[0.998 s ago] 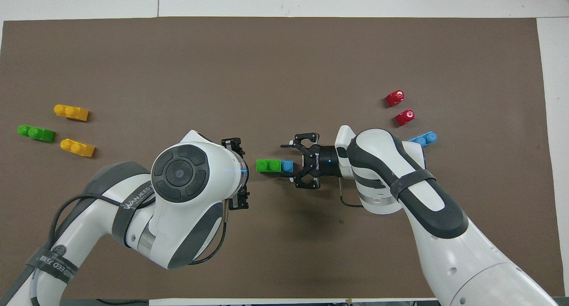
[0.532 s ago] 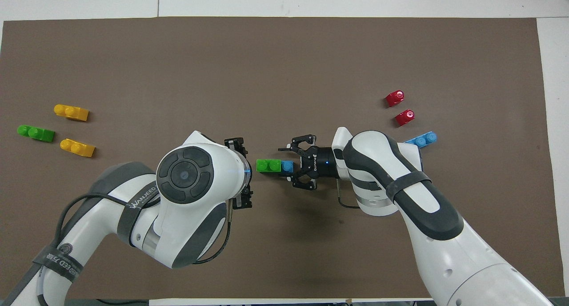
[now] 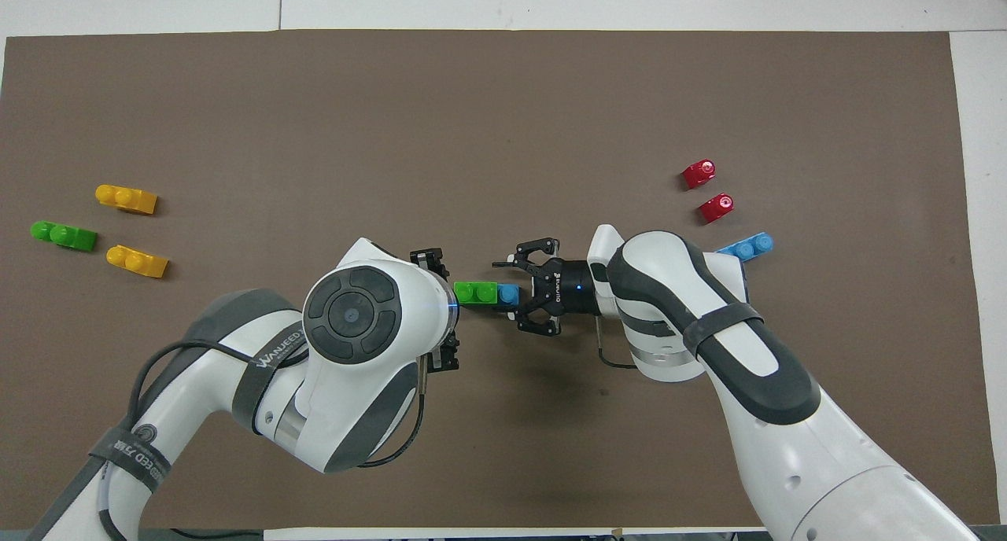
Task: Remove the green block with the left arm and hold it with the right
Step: 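Lower the left gripper onto the green brick and close it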
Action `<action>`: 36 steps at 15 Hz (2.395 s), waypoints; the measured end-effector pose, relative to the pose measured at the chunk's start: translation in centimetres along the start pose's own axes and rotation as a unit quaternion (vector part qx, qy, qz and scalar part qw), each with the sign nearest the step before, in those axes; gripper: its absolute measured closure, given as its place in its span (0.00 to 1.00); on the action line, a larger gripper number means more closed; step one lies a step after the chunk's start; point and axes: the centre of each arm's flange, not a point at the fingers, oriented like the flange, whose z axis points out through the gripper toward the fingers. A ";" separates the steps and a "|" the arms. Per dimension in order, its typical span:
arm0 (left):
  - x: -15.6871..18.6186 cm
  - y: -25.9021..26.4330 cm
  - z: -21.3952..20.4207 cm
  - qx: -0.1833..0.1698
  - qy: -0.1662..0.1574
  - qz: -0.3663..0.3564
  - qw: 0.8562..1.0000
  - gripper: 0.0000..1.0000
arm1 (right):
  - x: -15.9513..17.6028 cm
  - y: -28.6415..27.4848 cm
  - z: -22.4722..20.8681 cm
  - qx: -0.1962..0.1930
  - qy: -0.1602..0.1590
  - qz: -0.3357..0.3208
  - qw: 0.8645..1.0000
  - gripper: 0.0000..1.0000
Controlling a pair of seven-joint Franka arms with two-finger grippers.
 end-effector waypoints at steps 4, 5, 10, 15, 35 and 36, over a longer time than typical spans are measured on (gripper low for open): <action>-0.2 0.4 0.8 -0.008 -0.003 -0.003 1.000 0.00 | 0.0 0.0 0.0 0.000 0.000 0.000 1.000 0.31; -0.3 0.5 0.8 -0.011 -0.005 -0.003 1.000 0.00 | -0.1 0.0 0.0 0.000 -0.001 0.001 1.000 0.30; -0.4 0.7 1.8 -0.013 -0.002 -0.004 1.000 0.00 | -0.7 -0.2 -0.1 -0.003 -0.010 0.005 1.000 0.30; -0.4 0.8 1.8 -0.015 -0.004 -0.005 1.000 0.00 | -1.0 -0.4 -0.1 -0.003 -0.013 0.008 1.000 0.30; -1.1 0.3 2.6 -0.014 -0.001 -0.008 1.000 0.00 | -1.3 -0.4 -0.3 -0.007 -0.020 0.009 1.000 0.60; -1.1 0.3 2.8 -0.014 0.000 -0.009 1.000 0.00 | -1.3 -0.4 -0.3 -0.007 -0.020 0.009 1.000 0.60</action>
